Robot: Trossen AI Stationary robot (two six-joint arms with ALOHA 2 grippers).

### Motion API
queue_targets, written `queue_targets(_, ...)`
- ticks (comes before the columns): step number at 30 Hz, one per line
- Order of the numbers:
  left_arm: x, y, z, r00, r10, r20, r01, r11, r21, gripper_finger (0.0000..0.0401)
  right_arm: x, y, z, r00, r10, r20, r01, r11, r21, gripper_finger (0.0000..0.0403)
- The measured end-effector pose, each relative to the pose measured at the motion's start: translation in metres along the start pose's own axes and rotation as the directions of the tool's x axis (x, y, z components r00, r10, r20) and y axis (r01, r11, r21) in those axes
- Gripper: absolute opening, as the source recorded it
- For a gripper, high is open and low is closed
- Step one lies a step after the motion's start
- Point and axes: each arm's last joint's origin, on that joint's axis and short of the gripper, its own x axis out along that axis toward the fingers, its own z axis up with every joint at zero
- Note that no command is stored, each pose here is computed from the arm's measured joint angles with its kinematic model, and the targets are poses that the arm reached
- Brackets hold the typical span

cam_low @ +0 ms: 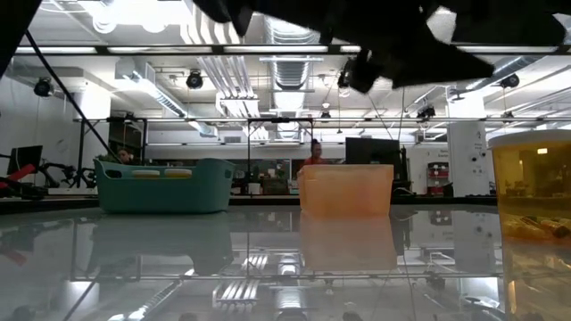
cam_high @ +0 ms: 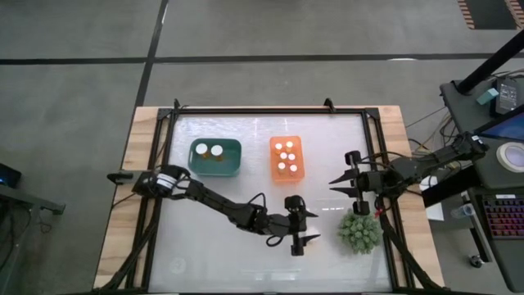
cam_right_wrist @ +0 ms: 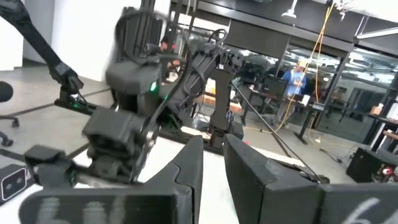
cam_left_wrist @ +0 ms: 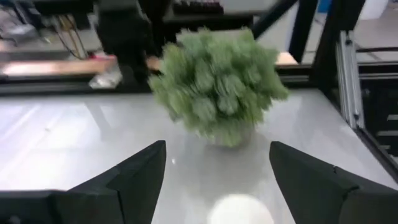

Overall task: Pick and place medicine bottles into bin by pill shape (circle, oval)
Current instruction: Put the large orange pill bottle into the green bin

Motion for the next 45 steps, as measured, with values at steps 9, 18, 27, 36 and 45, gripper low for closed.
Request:
queue_targets(9,0.009,-0.01,-0.034,0.997,-0.014,-0.077,0.006,0.995,-0.103,0.0271,0.0,0.001,-0.002,1.0,0.007,-0.022,-0.007,1.0,-0.011,0.0059)
queue_targets(18,0.007,-0.015,-0.037,0.994,-0.045,-0.103,0.034,0.994,-0.104,0.0271,0.001,0.001,-0.003,1.0,0.008,-0.026,-0.008,1.0,-0.012,0.0059)
queue_targets(27,0.008,-0.015,-0.047,0.988,-0.049,-0.144,0.04,0.997,-0.069,0.0271,0.001,0.001,-0.003,1.0,0.008,-0.026,-0.008,1.0,-0.012,0.0059)
queue_targets(36,0.017,-0.018,-0.059,0.993,-0.051,-0.103,0.043,0.996,-0.081,0.0271,0.001,0.001,-0.003,0.999,0.009,-0.033,-0.01,1.0,-0.015,0.0059)
queue_targets(45,0.02,-0.018,-0.059,0.996,-0.045,-0.074,0.038,0.996,-0.086,0.0252,0.001,0.001,-0.004,0.999,0.008,-0.036,-0.009,1.0,-0.019,0.0059)
